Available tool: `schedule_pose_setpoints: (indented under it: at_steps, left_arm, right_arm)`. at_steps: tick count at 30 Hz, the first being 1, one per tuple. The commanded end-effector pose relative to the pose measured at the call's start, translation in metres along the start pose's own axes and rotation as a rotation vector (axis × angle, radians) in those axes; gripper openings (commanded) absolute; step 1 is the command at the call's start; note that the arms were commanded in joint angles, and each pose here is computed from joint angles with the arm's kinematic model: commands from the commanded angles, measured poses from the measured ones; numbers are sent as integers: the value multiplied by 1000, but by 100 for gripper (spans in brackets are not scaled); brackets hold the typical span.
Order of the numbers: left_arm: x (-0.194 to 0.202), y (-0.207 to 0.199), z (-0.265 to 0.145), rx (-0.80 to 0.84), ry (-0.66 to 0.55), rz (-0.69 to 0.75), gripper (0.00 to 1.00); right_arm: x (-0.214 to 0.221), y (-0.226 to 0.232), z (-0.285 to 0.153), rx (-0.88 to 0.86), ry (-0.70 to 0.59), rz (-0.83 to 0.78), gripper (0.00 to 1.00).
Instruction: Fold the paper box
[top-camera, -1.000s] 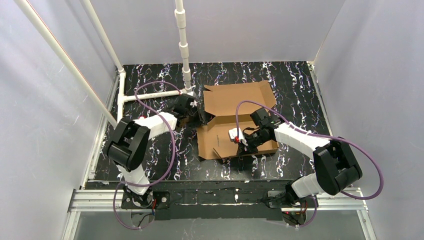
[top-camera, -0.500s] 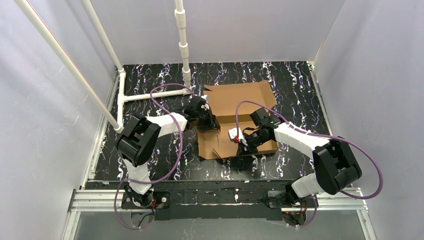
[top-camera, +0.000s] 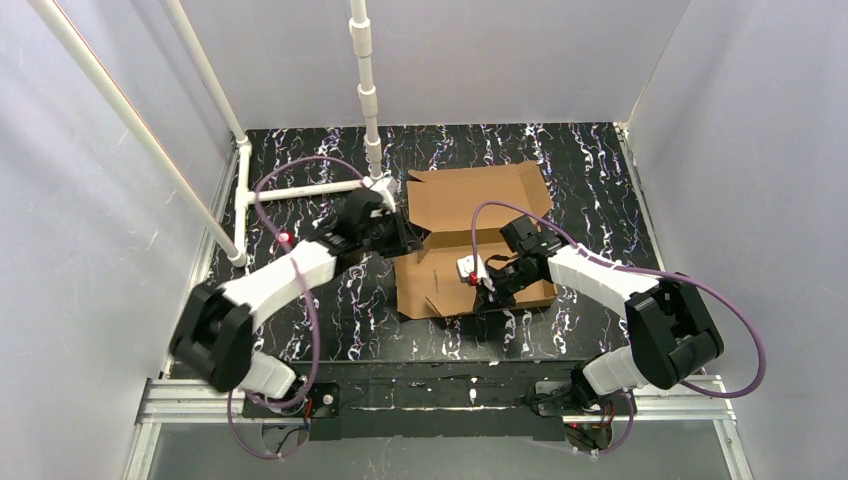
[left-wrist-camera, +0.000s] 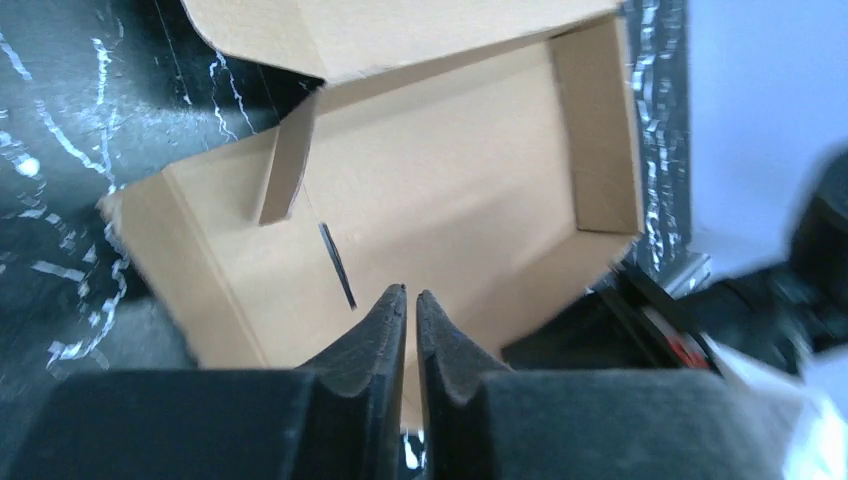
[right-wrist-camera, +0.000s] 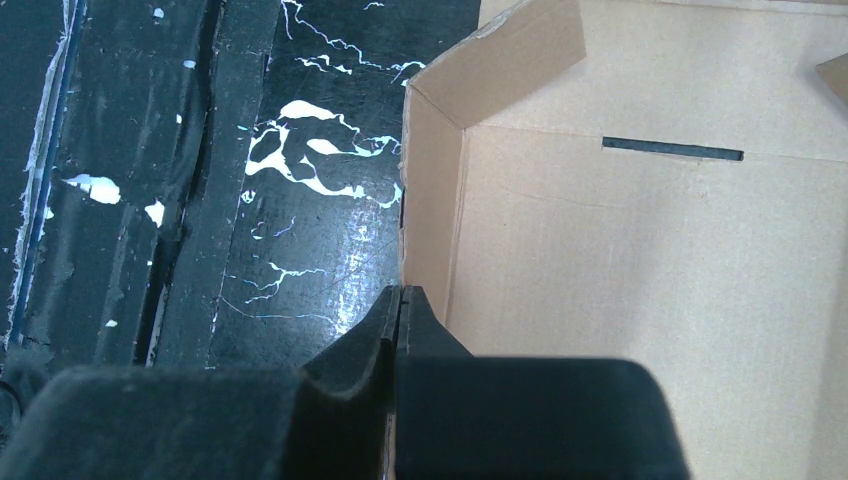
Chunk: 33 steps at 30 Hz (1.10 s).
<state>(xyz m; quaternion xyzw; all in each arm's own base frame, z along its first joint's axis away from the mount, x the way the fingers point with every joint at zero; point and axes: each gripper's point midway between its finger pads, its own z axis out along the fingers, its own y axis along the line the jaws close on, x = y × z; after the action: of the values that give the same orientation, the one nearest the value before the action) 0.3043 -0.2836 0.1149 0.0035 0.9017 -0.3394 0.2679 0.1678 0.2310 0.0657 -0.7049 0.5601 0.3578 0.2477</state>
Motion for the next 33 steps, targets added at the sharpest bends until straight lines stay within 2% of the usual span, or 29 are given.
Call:
schedule_pose_setpoints:
  at_steps: [1,3,7,10,15,20,23,25,28,33]
  left_arm:
    - [25,23,-61,-71,-28,35,12]
    - [41,41,-70,-106,-32,-17,32]
    - [67,59,-69,-101,-15,-107,50]
    - [72,58,-59,-54,-29,-149,54]
    - [77,64,-39,-77,27,-173,55]
    - [70,58,-34,-64,28,-180,48]
    - [69,54,-32,-43,32,-184,33]
    - [69,50,-31,-24,38,-189,16]
    - [68,40,-32,32,38,-197,2]
    - [63,14,-40,119,26,-171,0]
  right_arm:
    - [24,2,4,-4,84,19,1]
    - [24,1,4,-2,84,18,1]
    - [24,2,5,-3,82,21,1]
    - [24,2,5,-3,83,23,1]
    - [25,2,5,-5,83,27,1]
    - [25,2,5,-3,84,27,1]
    - [25,1,6,-1,84,31,1]
    - [25,0,6,5,84,32,1]
    - [23,-3,6,14,79,42,1]
    - [21,-5,9,21,77,52,1]
